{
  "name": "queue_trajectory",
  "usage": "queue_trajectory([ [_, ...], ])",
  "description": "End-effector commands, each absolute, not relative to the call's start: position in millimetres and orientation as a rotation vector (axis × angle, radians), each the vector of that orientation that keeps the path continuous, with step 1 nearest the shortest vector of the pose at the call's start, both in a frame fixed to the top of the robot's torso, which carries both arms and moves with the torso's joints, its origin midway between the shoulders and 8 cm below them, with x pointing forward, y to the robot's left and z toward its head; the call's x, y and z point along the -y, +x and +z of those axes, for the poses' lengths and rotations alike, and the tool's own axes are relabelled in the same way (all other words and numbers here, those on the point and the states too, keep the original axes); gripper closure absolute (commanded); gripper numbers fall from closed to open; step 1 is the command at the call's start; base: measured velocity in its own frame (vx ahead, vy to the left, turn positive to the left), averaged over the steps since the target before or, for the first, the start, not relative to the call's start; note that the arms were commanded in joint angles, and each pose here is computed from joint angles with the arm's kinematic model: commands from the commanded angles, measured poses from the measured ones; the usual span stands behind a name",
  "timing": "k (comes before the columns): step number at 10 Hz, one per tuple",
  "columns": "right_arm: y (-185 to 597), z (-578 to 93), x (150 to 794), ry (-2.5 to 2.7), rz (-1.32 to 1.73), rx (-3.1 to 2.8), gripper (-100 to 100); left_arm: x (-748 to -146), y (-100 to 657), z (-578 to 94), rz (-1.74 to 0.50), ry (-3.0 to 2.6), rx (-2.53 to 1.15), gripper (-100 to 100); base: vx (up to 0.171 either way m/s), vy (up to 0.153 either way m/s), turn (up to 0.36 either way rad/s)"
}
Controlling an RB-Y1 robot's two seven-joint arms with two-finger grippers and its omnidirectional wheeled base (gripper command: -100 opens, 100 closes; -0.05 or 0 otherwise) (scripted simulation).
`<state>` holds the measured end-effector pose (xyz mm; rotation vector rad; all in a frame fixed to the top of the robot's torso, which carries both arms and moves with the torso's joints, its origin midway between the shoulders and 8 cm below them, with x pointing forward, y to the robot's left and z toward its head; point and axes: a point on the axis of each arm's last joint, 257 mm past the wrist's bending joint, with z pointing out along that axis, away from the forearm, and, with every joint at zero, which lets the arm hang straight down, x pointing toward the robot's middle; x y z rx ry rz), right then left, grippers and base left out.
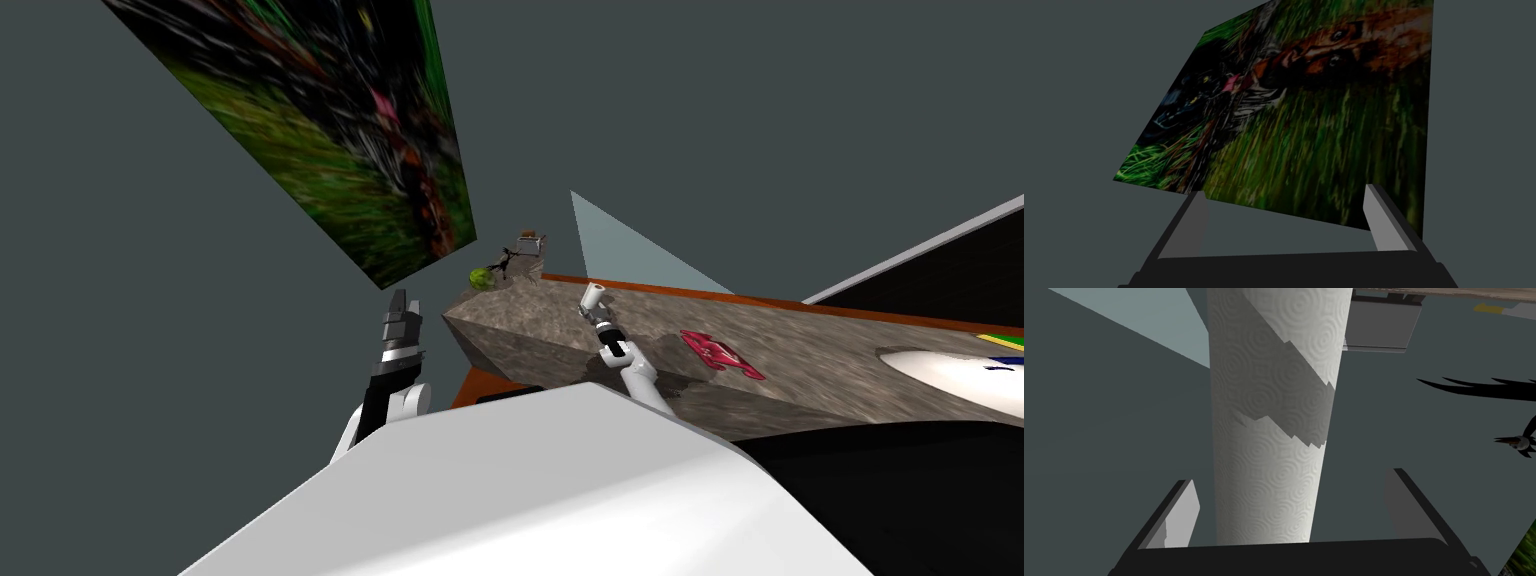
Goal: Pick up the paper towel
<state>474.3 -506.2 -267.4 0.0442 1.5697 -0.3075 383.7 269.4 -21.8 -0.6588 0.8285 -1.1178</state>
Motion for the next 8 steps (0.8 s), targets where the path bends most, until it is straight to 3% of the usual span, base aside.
queue_trajectory([
  [1, 476.9, -261.1, 517.1, 0.03, -0.303, -1.555, -100, -269.4, 383.7, -21.8, -1.118, -0.659, -0.829, 0, 0.017, 0.082, -0.019],
  [8, 474.5, -251.5, 565.4, 0.018, -0.293, -1.545, -100, -269.4, 383.7, -21.9, -1.118, -0.659, -0.829, 0, 0.032, 0.069, -0.023],
])
